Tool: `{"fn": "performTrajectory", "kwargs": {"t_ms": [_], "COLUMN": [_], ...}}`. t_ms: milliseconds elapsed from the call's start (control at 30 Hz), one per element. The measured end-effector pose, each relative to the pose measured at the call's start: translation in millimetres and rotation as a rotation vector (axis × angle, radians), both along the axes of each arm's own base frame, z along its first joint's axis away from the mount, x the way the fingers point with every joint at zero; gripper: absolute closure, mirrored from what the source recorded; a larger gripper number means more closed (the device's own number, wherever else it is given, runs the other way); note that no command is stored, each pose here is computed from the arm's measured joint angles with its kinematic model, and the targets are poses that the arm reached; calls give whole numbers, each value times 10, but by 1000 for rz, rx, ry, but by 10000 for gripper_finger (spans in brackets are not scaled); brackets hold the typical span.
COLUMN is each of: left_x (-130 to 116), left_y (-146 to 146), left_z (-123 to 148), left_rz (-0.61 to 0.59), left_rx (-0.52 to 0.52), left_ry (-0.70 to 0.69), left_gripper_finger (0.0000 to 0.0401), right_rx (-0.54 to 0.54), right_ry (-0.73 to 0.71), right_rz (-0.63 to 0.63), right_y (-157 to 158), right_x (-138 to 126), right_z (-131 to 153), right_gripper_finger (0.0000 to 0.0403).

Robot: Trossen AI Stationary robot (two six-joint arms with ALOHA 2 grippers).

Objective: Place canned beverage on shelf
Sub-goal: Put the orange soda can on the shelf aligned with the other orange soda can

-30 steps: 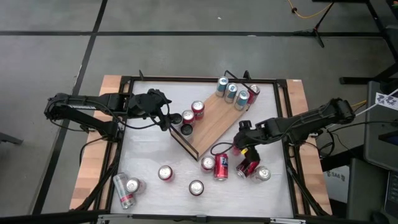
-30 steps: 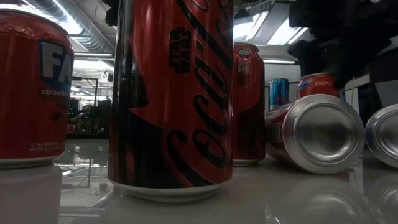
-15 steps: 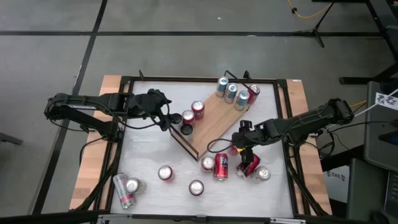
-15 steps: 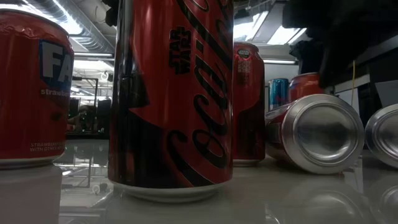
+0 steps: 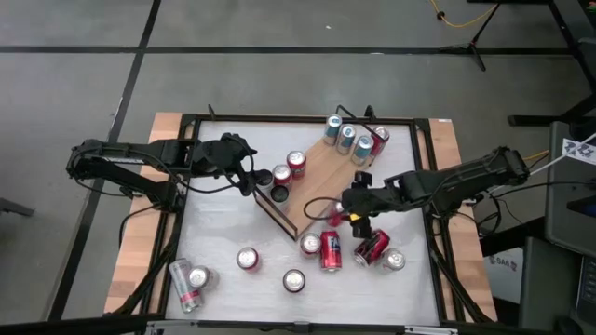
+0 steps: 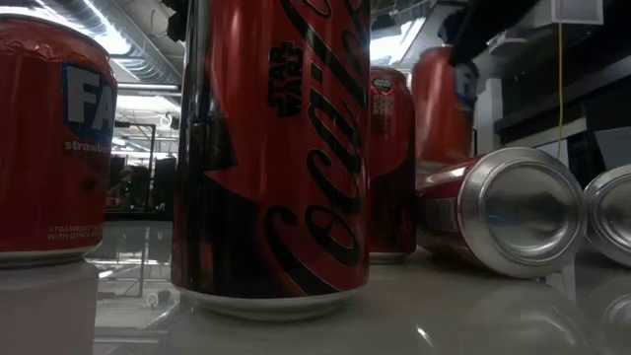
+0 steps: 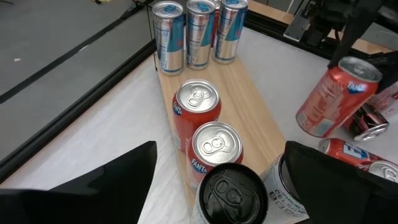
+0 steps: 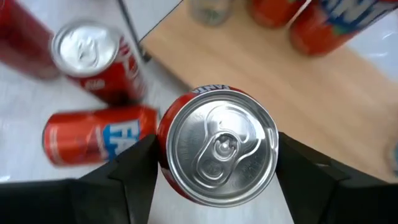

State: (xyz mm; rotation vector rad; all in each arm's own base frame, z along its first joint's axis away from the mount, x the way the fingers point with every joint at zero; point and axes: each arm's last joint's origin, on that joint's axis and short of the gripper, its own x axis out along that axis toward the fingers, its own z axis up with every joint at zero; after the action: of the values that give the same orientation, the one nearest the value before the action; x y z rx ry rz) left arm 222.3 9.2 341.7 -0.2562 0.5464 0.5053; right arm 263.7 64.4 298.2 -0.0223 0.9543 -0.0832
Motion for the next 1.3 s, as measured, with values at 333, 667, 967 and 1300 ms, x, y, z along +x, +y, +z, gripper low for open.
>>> {"fn": "performTrajectory", "kwargs": {"t_ms": [333,667,967,1300], "left_x": [0,0,0,0], "left_y": [0,0,0,0], "left_z": [0,0,0,0], "left_rz": [0,-1,-1,-1], "left_rx": [1,1,2,2], "left_ry": [0,0,1,1], "left_gripper_finger": [55,55,55,55], "right_rx": [28,54,27,22], "right_ry": [-101,-146,-165,-202], "right_rz": [-123,-112,-82,-79], "right_y": [-358,-554,-560,-557], "right_x": [207,554,748,811], "right_z": [70,-136,-298,-310], "right_gripper_finger": [141,141,141,141]}}
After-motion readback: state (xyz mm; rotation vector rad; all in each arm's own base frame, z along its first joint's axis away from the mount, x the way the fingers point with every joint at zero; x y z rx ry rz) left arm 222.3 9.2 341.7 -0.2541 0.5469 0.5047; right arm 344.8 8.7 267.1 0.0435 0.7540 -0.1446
